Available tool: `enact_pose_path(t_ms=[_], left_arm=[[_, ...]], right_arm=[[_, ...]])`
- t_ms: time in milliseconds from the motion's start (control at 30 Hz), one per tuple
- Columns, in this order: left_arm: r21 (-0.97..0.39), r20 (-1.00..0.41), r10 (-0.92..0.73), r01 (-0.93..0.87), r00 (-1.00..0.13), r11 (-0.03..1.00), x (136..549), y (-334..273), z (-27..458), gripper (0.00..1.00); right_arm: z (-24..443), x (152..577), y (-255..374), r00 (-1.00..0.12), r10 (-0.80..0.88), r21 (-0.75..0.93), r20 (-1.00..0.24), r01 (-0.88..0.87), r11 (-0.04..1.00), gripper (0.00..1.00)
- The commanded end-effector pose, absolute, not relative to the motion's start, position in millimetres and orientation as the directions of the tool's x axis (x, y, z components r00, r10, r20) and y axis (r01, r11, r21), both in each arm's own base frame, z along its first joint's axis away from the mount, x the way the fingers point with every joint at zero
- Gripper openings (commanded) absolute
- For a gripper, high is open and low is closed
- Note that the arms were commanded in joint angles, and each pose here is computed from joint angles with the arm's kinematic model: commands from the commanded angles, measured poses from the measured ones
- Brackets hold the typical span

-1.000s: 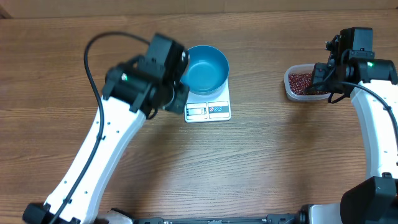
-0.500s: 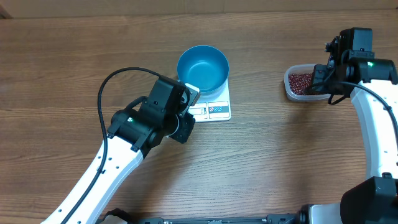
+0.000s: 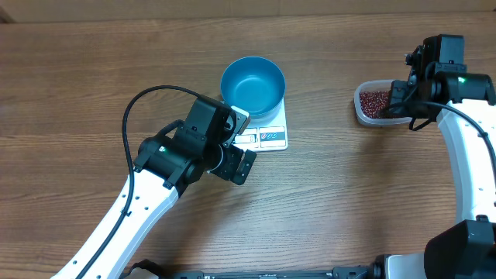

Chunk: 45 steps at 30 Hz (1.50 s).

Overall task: Scoop item into bowl and weigh 150g on scale
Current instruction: 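Lower the red scoop with the right gripper into the bean tub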

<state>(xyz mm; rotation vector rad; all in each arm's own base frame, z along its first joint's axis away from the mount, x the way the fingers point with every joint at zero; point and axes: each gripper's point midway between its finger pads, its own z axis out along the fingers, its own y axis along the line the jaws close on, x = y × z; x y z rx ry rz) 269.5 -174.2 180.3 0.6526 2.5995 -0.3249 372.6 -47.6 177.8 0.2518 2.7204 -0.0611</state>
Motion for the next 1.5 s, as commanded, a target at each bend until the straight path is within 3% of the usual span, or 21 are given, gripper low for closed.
enact_pose_path(t_ms=[0,433,800,1100,1467], left_arm=[[-0.132,-0.472,0.395,0.506,-0.788,0.852,267.4,-178.3,182.4,1.00],[-0.132,-0.472,0.395,0.506,-0.788,0.852,267.4,-178.3,182.4,1.00],[-0.132,-0.472,0.395,0.506,-0.788,0.852,267.4,-178.3,182.4,1.00],[-0.132,-0.472,0.395,0.506,-0.788,0.852,267.3,-178.3,182.5,1.00],[-0.132,-0.472,0.395,0.506,-0.788,0.852,267.4,-178.3,182.4,0.99]], right_arm=[[190.1,379.5,-48.2,-0.886,0.166,0.001,-0.432,0.183,0.983,0.04],[196.1,386.5,-55.7,-0.870,0.157,-0.034,-0.468,0.196,0.980,0.04],[248.5,399.1,-66.4,-0.842,0.042,-0.132,-0.539,0.134,0.982,0.03],[205.9,402.7,-76.8,-0.936,0.033,-0.210,-0.352,0.113,0.971,0.03],[184.5,406.8,-66.7,-0.954,-0.012,-0.177,-0.299,0.043,0.983,0.04]])
